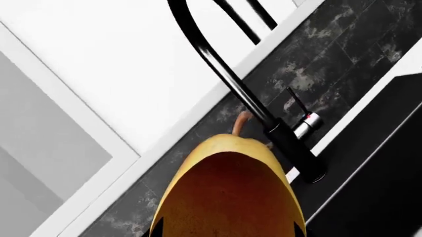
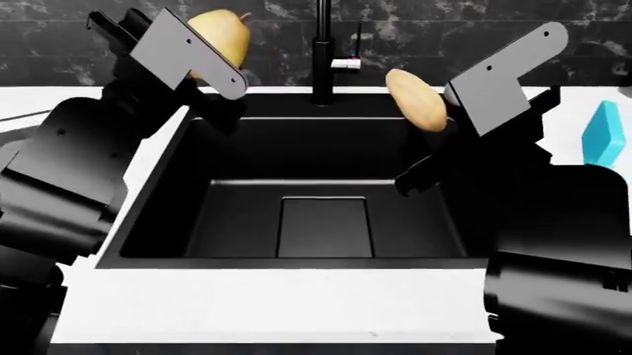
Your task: Pick up the fruits and vegetables and place them in the sink. Turn on the sink faucet to wash them. Then turn the sink off and put them in the tray.
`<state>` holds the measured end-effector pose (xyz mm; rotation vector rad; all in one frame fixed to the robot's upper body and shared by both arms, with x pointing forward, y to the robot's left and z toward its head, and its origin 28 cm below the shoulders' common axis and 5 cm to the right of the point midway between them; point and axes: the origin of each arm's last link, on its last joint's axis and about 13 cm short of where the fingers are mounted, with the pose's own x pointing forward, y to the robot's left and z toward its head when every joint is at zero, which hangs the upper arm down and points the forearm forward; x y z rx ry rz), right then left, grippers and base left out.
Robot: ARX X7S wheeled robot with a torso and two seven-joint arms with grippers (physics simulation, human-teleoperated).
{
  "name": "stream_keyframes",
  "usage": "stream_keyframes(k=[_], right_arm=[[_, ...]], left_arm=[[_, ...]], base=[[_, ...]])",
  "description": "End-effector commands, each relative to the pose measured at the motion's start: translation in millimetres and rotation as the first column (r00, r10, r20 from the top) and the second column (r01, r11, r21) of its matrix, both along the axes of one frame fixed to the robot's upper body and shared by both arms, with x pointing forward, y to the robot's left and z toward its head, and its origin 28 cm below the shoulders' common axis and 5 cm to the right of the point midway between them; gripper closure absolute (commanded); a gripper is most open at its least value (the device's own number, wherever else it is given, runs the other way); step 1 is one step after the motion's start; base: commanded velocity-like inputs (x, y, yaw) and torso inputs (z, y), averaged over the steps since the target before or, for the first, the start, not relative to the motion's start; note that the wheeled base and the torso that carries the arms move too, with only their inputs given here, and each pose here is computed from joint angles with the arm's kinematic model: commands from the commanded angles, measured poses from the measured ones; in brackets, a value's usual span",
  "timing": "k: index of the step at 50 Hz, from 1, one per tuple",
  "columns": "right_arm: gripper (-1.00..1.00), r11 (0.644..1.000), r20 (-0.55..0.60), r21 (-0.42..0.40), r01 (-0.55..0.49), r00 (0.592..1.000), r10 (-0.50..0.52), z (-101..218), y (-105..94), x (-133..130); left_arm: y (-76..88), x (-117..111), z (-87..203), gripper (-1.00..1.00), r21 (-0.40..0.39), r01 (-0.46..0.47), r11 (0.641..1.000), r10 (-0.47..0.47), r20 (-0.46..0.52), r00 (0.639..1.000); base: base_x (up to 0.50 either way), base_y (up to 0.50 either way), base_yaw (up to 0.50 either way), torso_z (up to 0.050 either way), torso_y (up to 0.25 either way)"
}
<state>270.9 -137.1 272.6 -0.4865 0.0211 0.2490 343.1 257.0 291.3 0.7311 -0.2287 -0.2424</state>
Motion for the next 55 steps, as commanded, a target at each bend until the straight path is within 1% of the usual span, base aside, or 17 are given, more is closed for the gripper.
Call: stream_keyframes(k=[1, 5, 11, 16, 21, 24, 26, 31, 33, 34, 35, 37, 41, 42, 45, 51, 55], right_arm=[[1.0, 0.993, 0.121, 0.103, 0.062, 0.99, -0.074, 8.9, 2.4, -6.0], [1.0, 0.99, 0.174, 0.128, 0.061, 0.981, -0.083, 14.2, 4.7, -13.5], [1.0, 0.987, 0.211, 0.15, 0.06, 0.973, -0.091, 16.0, 5.2, -21.6], [1.0, 0.98, 0.235, 0.195, 0.033, 0.969, -0.079, 8.9, 6.8, -26.6], [1.0, 0.971, 0.262, 0.24, 0.013, 0.962, -0.078, 0.3, 6.7, -32.2], [1.0, 0.962, 0.292, 0.272, -0.006, 0.953, -0.076, -4.6, 6.4, -39.0], [1.0, 0.957, 0.317, 0.29, -0.021, 0.945, -0.076, -9.1, 7.1, -42.6], [1.0, 0.929, 0.379, 0.364, -0.062, 0.921, -0.087, -34.0, 8.4, -45.7], [1.0, 0.916, 0.418, 0.394, -0.08, 0.903, -0.101, -45.0, 7.5, -48.0], [1.0, 0.911, 0.429, 0.404, -0.083, 0.897, -0.109, -49.5, 6.9, -48.6], [1.0, 0.907, 0.438, 0.412, -0.085, 0.892, -0.115, -52.9, 6.3, -49.0], [1.0, 0.891, 0.445, 0.445, -0.093, 0.886, -0.13, -58.7, 4.2, -47.7], [1.0, 0.896, 0.447, 0.438, -0.078, 0.883, -0.141, -60.9, 7.7, -47.2], [1.0, 0.897, 0.448, 0.436, -0.077, 0.883, -0.142, -60.6, 8.8, -48.4], [1.0, 0.893, 0.463, 0.44, -0.094, 0.876, -0.136, -57.0, 14.4, -54.8], [1.0, 0.888, 0.496, 0.446, -0.112, 0.857, -0.141, -50.0, 18.4, -65.9], [1.0, 0.888, 0.505, 0.442, -0.122, 0.853, -0.135, -48.7, 19.0, -68.2]], left_arm=[[-2.7, -15.6, -3.0, 1.0, -0.126, -0.048, 0.991, 0.061, 0.1, 0.993], [-5.2, -26.4, -2.6, 1.0, -0.173, -0.041, 0.984, 0.066, 0.14, 0.988], [-6.8, -41.9, -2.5, 1.0, -0.243, -0.023, 0.97, 0.069, 0.185, 0.98], [-5.6, -52.0, -8.8, 1.0, -0.333, -0.022, 0.943, 0.101, 0.222, 0.97], [-5.8, -57.5, -17.2, 1.0, -0.39, -0.03, 0.92, 0.14, 0.258, 0.956], [-6.4, -64.3, -20.1, 1.0, -0.429, -0.027, 0.903, 0.157, 0.271, 0.95], [-6.7, -67.1, -22.0, 1.0, -0.457, -0.021, 0.889, 0.172, 0.291, 0.941], [-7.7, -64.8, -39.6, 1.0, -0.571, 0.006, 0.821, 0.239, 0.352, 0.905], [-8.5, -64.2, -47.6, 1.0, -0.619, 0.018, 0.785, 0.274, 0.373, 0.887], [-9.7, -64.3, -50.6, 1.0, -0.631, 0.024, 0.775, 0.278, 0.375, 0.884], [-11.1, -64.0, -53.0, 1.0, -0.636, 0.028, 0.771, 0.276, 0.374, 0.885], [-14.2, -61.7, -57.3, 1.0, -0.625, 0.028, 0.78, 0.263, 0.368, 0.892], [-14.3, -63.8, -68.0, 1.0, -0.625, 0.02, 0.78, 0.256, 0.349, 0.901], [-13.7, -64.1, -70.5, 1.0, -0.615, 0.011, 0.788, 0.256, 0.345, 0.903], [-12.1, -66.8, -71.1, 1.0, -0.605, 0.005, 0.797, 0.268, 0.36, 0.893], [-10.0, -81.1, -61.4, 1.0, -0.625, 0.038, 0.78, 0.271, 0.392, 0.879], [-10.9, -86.6, -58.0, 1.0, -0.625, 0.055, 0.779, 0.263, 0.405, 0.875]], base=[[-0.5, 0.0, 0.0, 0.0, 0.0], [-0.5, 0.0, 0.0, 0.0, 0.0], [-0.5, 0.0, 0.0, 0.0, 0.0], [-0.5, 0.03, 0.0, 0.0, 0.0], [-0.48, 0.28, 0.0, 0.0, 0.0], [-0.1, 0.5, 0.0, 0.0, 0.0], [0.0, 0.5, 0.0, 0.0, 0.0], [0.18, 0.5, 0.0, 0.0, 0.0], [0.31, 0.46, 0.0, 0.0, 0.0], [0.34, 0.45, 0.0, 0.0, 0.0], [0.35, 0.45, 0.0, 0.0, 0.0], [0.36, 0.44, 0.0, 0.0, 0.0], [0.39, 0.39, 0.0, 0.0, 0.0], [0.41, 0.37, 0.0, 0.0, 0.0], [0.41, 0.37, 0.0, 0.0, 0.0], [0.27, 0.46, 0.0, 0.0, 0.003], [0.04, 0.5, 0.0, 0.0, 0.0]])
